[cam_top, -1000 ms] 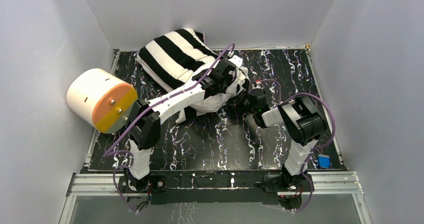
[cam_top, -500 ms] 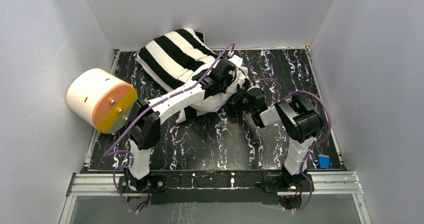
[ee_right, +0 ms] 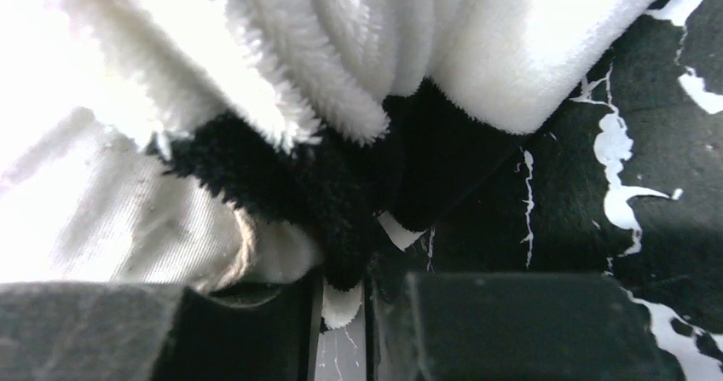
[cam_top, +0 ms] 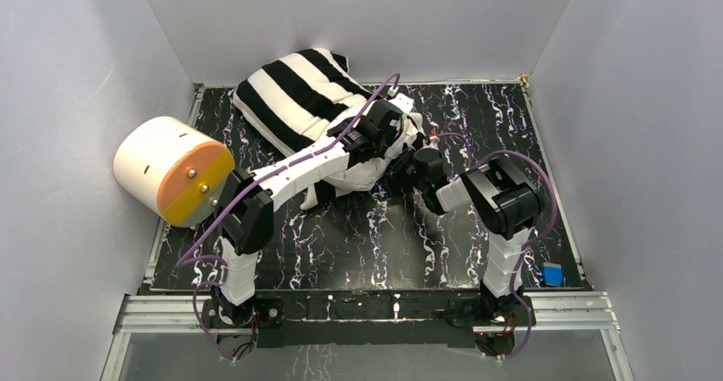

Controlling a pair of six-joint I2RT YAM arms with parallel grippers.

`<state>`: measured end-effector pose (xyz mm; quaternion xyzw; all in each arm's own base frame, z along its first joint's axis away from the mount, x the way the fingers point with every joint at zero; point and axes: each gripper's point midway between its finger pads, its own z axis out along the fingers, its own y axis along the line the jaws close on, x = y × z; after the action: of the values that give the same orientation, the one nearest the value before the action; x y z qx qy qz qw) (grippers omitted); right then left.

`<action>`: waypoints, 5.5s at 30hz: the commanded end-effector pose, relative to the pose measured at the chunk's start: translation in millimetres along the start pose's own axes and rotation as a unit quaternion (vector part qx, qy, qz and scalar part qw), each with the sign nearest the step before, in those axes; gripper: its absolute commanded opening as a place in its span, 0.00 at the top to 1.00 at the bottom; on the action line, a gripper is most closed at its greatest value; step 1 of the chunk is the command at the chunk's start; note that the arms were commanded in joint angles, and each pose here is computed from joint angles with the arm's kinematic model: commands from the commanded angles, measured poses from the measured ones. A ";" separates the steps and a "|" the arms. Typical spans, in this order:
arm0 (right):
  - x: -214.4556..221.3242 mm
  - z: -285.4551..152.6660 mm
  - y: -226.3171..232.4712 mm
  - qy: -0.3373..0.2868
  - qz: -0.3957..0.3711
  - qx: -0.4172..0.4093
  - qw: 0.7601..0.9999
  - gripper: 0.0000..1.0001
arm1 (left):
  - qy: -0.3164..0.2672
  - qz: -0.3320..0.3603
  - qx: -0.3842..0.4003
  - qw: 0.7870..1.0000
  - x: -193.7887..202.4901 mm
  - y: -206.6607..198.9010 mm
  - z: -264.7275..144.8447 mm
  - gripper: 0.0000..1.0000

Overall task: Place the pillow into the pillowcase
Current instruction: Stuff the pillow into the pillowcase.

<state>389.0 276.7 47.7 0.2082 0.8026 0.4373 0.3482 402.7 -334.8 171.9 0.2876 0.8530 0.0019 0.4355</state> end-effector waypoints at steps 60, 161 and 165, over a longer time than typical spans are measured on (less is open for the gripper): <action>-22.4 -124.9 168.8 0.097 -0.247 -0.309 0.913 1.00 | -0.131 0.017 0.167 0.977 27.0 12.9 -139.6 0.32; -72.4 -98.5 -50.9 -0.137 0.143 0.107 0.974 0.65 | 0.117 -0.230 0.230 0.938 213.9 -52.5 159.7 0.65; -68.5 -93.5 -55.0 -0.129 0.146 0.109 0.975 0.66 | 0.116 -0.228 0.229 0.939 212.9 -51.9 160.3 0.65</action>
<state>350.4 148.0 51.1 0.4153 0.7708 0.3457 0.3374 423.6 -428.6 82.5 0.2627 0.7504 -0.4361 0.4216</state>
